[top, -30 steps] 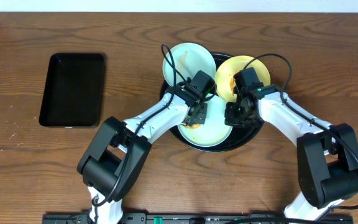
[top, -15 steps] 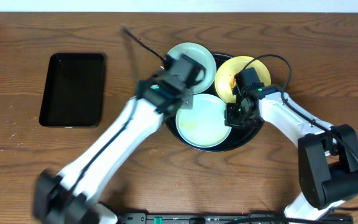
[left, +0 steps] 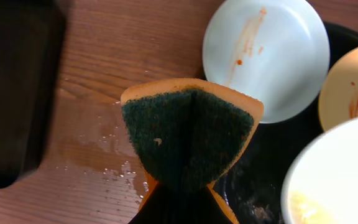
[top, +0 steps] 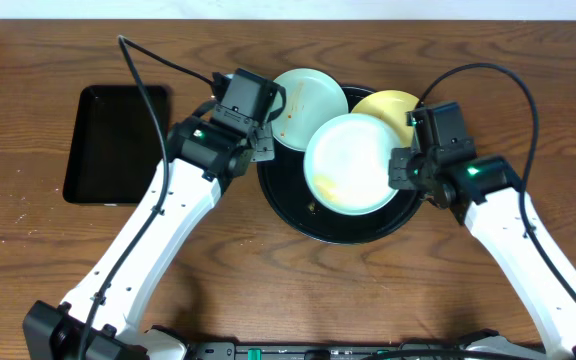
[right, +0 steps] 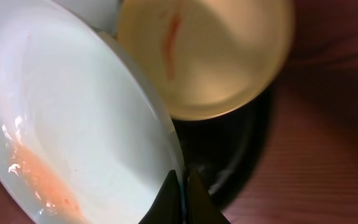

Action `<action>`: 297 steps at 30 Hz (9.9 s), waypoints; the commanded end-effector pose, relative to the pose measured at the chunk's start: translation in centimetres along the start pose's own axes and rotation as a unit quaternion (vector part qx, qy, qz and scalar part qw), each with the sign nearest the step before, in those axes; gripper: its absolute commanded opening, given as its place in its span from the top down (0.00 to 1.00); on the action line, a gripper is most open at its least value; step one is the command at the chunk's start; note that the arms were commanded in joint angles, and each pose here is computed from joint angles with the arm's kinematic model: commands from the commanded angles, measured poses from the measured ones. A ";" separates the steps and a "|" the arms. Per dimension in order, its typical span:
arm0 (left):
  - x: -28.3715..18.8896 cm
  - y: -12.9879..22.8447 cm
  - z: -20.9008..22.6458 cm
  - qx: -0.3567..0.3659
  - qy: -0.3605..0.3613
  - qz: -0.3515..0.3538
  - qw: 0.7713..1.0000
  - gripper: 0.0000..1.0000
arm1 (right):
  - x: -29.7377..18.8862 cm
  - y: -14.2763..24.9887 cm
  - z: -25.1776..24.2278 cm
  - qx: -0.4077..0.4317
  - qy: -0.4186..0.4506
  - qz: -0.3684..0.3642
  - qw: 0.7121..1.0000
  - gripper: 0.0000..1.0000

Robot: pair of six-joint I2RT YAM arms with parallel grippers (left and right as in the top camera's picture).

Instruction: Clean dirty plates on tray and stack at the side

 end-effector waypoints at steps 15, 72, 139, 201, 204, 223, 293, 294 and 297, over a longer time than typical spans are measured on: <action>0.2 -0.8 1.3 -0.020 -0.013 -0.004 1.000 0.92 | -3.9 -2.1 0.6 -0.099 0.226 -0.124 0.961 0.99; 0.2 -0.8 1.3 -0.020 -0.013 -0.004 1.000 0.93 | -0.5 1.2 -1.1 0.042 -0.152 0.056 0.986 0.28; 0.2 -0.5 1.0 -0.019 -0.003 0.005 1.000 0.93 | 8.5 13.3 -14.0 0.186 -0.133 0.244 0.942 0.40; 0.2 -0.5 0.9 -0.020 0.001 0.006 1.000 0.92 | 5.1 19.4 -18.5 0.365 0.191 0.172 0.895 0.67; 0.2 -0.5 0.9 -0.020 0.001 0.006 1.000 0.93 | 5.6 17.7 -19.5 0.377 0.196 0.123 0.897 0.67; 0.2 -1.0 0.6 -0.023 0.010 -0.006 1.000 0.92 | 6.1 5.6 -20.7 0.328 0.077 -0.087 0.938 0.60; 0.2 -1.0 0.5 -0.023 0.010 -0.006 1.000 0.92 | 14.8 7.4 -25.2 0.485 0.157 -0.030 0.860 0.30; 0.2 -1.0 0.5 -0.023 0.010 -0.006 1.000 0.92 | 14.8 7.1 -25.3 0.484 0.156 -0.037 0.860 0.29; 0.2 -1.0 0.5 -0.023 0.010 -0.006 1.000 0.92 | 14.7 6.0 -25.8 0.481 0.152 -0.065 0.861 0.29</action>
Point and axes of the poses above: each gripper's point midway between its finger pads, its own x axis out along the fingers, its own z axis along the line the jaws close on, y = z × x, the point moved 3 cm from there along -x, back along the fingers, and after that the axes turned 8 degrees about -x, right-handed, at the moved point
